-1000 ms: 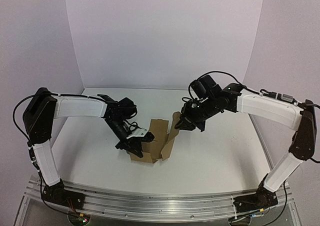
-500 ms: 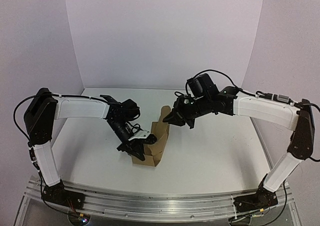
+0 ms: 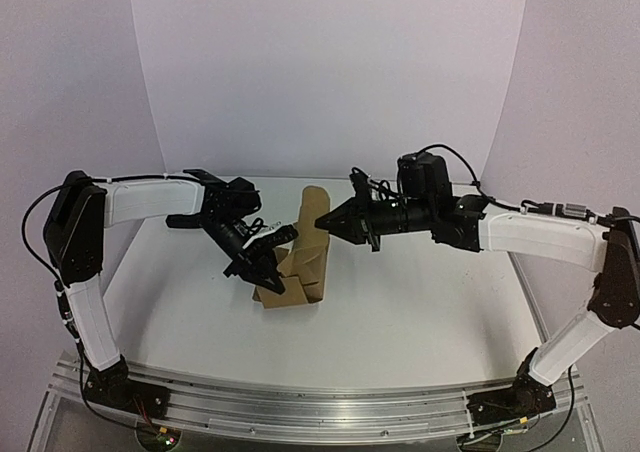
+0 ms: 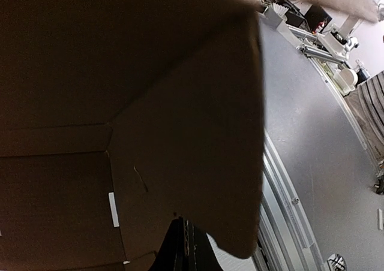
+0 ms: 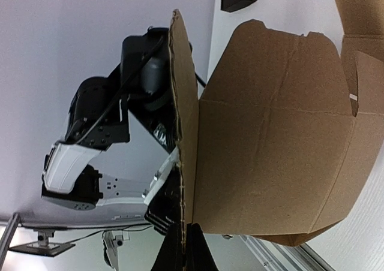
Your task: Fold the paper box
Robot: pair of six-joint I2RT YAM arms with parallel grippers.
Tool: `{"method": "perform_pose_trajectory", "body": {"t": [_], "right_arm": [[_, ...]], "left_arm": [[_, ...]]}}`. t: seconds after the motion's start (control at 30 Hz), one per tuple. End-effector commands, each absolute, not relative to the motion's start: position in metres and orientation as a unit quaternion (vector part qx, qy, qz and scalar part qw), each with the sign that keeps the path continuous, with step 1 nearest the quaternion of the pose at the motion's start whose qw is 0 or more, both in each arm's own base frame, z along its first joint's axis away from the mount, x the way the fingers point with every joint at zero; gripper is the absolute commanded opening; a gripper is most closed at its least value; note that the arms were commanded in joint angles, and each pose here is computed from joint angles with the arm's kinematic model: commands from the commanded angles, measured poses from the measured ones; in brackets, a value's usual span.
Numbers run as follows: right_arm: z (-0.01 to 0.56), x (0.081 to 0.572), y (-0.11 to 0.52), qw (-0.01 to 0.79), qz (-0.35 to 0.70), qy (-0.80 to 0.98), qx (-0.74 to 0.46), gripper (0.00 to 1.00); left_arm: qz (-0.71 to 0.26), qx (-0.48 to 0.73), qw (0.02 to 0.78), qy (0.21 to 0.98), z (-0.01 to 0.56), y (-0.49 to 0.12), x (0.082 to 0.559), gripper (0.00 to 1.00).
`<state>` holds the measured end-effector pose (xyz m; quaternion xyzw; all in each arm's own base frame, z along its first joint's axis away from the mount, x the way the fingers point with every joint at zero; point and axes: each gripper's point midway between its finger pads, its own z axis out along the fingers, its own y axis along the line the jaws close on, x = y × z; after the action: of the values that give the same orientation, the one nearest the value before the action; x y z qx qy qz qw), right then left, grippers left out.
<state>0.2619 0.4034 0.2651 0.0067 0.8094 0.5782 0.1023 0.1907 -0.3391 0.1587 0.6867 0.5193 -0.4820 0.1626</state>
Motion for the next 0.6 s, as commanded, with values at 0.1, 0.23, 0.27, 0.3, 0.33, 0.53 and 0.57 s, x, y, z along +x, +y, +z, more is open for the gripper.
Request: {"method": "perform_pose_trajectory", "body": {"t": [0.1,0.23,0.27,0.3,0.33,0.53,0.57], "right_arm": [[0.293,0.232,0.390,0.131,0.652,0.741,-0.093,0.00],[0.268,0.240,0.365,0.149,0.631,0.759,-0.055,0.00],[0.258,0.240,0.359,0.149,0.624,0.766,-0.044,0.00],[0.247,0.239,0.354,0.148,0.616,0.773,-0.034,0.00],[0.236,0.238,0.350,0.147,0.609,0.779,-0.025,0.00],[0.181,0.228,0.338,0.121,0.573,0.811,-0.006,0.02],[0.175,0.226,0.337,0.119,0.569,0.814,-0.008,0.02]], "left_arm": [[-0.521,0.662,0.162,0.514,0.178,-0.331,0.187,0.00],[-0.498,0.677,0.156,0.519,0.162,-0.323,0.185,0.00],[-0.494,0.680,0.153,0.520,0.157,-0.321,0.183,0.00],[-0.491,0.681,0.150,0.522,0.151,-0.319,0.182,0.00],[-0.488,0.681,0.147,0.525,0.147,-0.318,0.181,0.00],[-0.484,0.666,0.157,0.545,0.138,-0.327,0.194,0.00],[-0.485,0.663,0.160,0.548,0.138,-0.329,0.197,0.00]]}}
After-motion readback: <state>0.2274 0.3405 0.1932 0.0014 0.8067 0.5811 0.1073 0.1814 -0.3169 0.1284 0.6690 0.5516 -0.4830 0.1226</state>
